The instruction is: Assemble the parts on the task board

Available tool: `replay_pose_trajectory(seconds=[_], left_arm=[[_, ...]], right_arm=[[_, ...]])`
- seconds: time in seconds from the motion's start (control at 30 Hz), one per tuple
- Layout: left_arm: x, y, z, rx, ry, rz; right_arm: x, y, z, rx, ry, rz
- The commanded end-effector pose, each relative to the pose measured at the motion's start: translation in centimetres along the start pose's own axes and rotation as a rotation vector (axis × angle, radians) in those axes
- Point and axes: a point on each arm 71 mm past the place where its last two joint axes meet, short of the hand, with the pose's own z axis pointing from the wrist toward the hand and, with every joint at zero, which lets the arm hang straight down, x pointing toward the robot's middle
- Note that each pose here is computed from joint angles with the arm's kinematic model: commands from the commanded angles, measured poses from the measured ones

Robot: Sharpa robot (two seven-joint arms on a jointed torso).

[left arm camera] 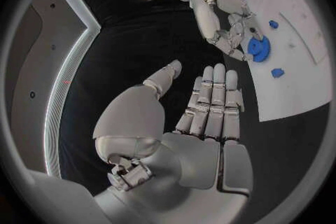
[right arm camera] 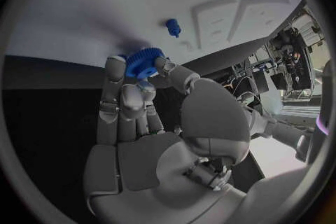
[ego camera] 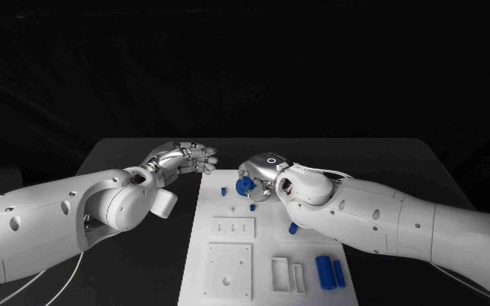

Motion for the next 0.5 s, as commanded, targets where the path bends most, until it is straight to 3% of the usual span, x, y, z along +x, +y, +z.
replay_pose_trajectory(seconds=[0.03,0.5], left_arm=[[0.31,-0.14,0.06,0.007,0.023,0.000],[0.48,-0.08,0.48,0.006,0.031,0.007]], right_arm=[[0.71,-0.19,-0.09,0.003,0.032,-0.009],[0.91,-0.37,-0.28,0.007,0.046,-0.003]])
